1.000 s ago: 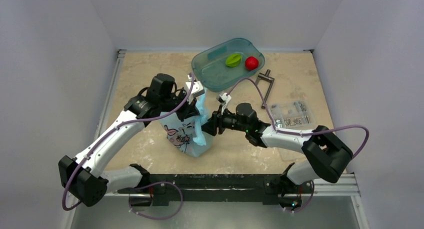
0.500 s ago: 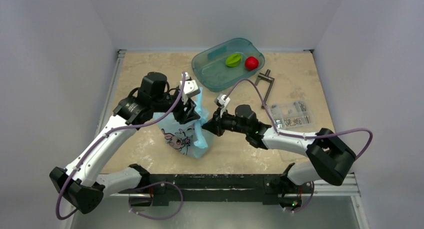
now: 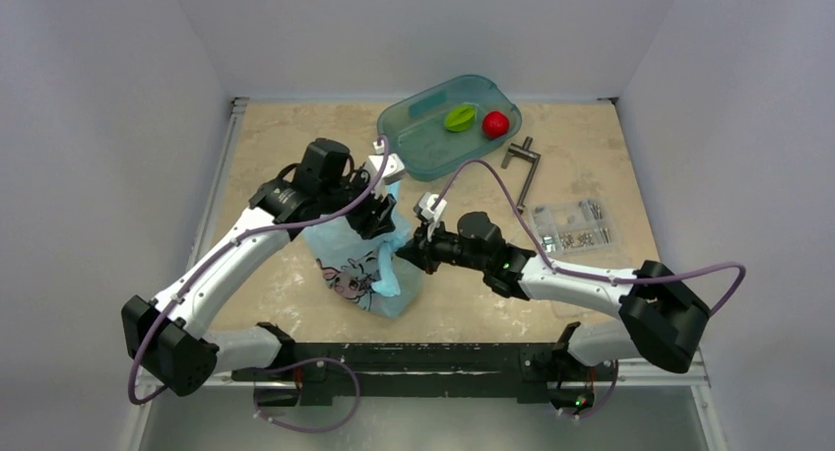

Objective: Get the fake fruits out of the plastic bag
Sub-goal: Untie the plastic bag at the center of the board.

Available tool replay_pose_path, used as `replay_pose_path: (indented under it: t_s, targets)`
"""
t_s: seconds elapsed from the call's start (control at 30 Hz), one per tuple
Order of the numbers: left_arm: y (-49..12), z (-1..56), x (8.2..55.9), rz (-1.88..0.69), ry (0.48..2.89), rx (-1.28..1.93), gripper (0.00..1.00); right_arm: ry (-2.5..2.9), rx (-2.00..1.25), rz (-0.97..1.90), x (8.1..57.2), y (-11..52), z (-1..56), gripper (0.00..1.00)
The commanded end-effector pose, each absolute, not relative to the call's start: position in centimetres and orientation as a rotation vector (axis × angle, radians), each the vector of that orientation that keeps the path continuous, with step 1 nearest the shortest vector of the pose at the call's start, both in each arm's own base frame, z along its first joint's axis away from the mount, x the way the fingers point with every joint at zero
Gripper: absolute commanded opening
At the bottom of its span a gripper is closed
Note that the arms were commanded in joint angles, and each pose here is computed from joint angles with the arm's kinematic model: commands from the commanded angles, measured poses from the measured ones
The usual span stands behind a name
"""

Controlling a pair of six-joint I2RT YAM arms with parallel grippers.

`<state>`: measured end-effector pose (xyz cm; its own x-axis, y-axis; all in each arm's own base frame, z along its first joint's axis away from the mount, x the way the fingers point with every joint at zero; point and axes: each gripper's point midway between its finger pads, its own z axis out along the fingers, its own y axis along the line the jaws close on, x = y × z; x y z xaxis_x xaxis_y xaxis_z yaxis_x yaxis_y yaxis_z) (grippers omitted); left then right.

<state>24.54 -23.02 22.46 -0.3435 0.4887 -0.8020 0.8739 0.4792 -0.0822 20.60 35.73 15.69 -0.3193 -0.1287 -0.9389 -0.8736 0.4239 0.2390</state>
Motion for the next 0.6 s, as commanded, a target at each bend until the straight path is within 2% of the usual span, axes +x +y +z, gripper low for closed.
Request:
replay_pose_path:
  t_s: [0.0, 0.27, 0.37, 0.43, 0.53, 0.57]
  targets:
    - [-22.8, 22.3, 25.3, -0.616, 2.011, 1.132, 0.56, 1.622, -0.847, 0.961, 21.6, 36.0, 19.8, 0.0]
    - [-23.6, 20.5, 24.7, -0.638, 2.076, 1.197, 0.55, 1.615, -0.85, 0.97, 21.5, 36.2, 20.1, 0.0]
    - [-24.0, 20.4, 24.4, -0.664, 2.089, 1.213, 0.49, 1.615, -0.845, 0.969, 21.5, 36.1, 20.1, 0.0]
    - [-24.1, 20.5, 24.2, -0.677, 2.089, 1.221, 0.38, 1.611, -0.84, 0.967, 21.5, 36.0, 20.3, 0.0]
    - [-24.0, 21.0, 24.2, -0.677, 2.072, 1.221, 0.11, 1.614, -0.836, 0.958, 21.6, 35.9, 20.4, 0.0]
    - [-24.0, 21.3, 24.2, -0.671, 2.062, 1.218, 0.06, 1.615, -0.835, 0.954, 21.6, 35.8, 20.4, 0.0]
